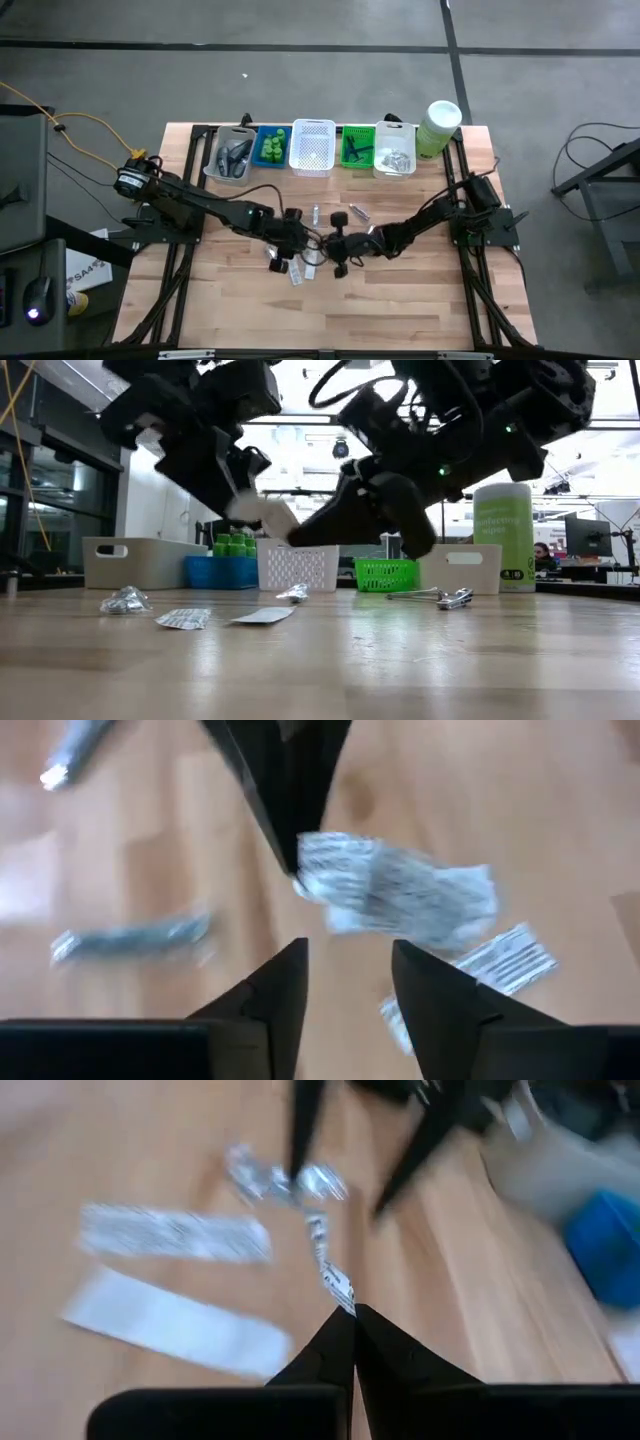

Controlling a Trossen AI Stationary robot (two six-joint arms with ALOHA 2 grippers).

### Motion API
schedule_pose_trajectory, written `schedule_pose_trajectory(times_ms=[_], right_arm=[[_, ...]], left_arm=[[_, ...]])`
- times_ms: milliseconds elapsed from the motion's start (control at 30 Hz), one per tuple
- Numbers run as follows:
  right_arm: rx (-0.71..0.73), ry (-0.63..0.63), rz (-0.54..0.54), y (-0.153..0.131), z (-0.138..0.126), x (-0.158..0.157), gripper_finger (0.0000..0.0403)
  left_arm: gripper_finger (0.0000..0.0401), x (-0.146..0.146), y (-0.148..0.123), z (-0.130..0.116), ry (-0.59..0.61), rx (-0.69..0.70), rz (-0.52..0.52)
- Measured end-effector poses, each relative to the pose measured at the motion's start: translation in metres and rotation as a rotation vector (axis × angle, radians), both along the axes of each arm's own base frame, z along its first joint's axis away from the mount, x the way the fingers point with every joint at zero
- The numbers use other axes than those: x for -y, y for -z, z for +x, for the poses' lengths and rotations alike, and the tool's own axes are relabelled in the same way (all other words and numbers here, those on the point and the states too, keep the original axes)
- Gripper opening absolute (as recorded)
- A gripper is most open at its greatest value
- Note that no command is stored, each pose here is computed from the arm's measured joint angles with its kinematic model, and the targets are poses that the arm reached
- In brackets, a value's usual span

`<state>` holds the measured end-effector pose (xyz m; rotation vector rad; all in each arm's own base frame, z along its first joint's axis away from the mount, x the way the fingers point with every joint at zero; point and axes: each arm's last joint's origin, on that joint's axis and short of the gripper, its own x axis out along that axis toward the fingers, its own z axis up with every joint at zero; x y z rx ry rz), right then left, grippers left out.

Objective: Pick & Place Travel size toiletries
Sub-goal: Put the bandage into the right white bin

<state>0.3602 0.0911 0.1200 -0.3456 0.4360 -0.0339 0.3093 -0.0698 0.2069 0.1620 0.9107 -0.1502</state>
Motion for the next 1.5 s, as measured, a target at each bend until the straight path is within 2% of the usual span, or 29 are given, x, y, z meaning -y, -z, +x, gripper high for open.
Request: schedule_pose_trajectory(times_ms=[100,167,267,367,533,700,800,1000,1200,1333,1500], right_arm=[[-0.061,0.103,0.018,-0.008,-0.005,0.012,0.0002],[-0.075,0.18,0.036,-0.018,-0.008,0.021,0.0002],[-0.129,0.32,0.035,-0.033,-0.02,0.039,0.0002],[-0.156,0.485,0.059,-0.052,-0.034,0.06,0.0002],[-0.214,0.792,0.126,-0.079,-0.071,0.103,0.0002],[-0.246,1.033,0.17,-0.102,-0.109,0.147,0.0002],[-0.277,1.141,0.204,-0.106,-0.126,0.172,0.0002],[-0.355,1.242,0.354,-0.092,-0.144,0.21,0.0002],[-0.382,1.336,0.474,-0.082,-0.156,0.223,0.001],[-0.363,1.354,0.528,-0.082,-0.157,0.225,0.0045],[-0.342,1.379,0.53,-0.082,-0.157,0.225,0.0113]], left_arm=[[0.0154,-0.003,-0.015,-0.002,-0.105,-0.083,0.076],[0.0156,-0.004,-0.021,-0.004,-0.132,-0.117,0.11],[0.0156,0.0,-0.031,-0.012,-0.143,-0.099,0.143],[0.0157,0.003,-0.03,-0.022,-0.161,-0.081,0.153],[0.0157,0.007,-0.019,-0.046,-0.19,0.024,0.109],[0.0157,0.004,0.001,-0.077,-0.223,0.106,0.036],[0.0157,0.002,0.007,-0.092,-0.239,0.177,-0.016],[0.0157,0.0,0.01,-0.113,-0.224,0.274,-0.078],[0.0157,0.003,0.018,-0.128,-0.191,0.277,-0.098],[0.0157,0.006,0.018,-0.134,-0.175,0.282,-0.117],[0.0157,0.011,0.016,-0.138,-0.148,0.288,-0.128]])
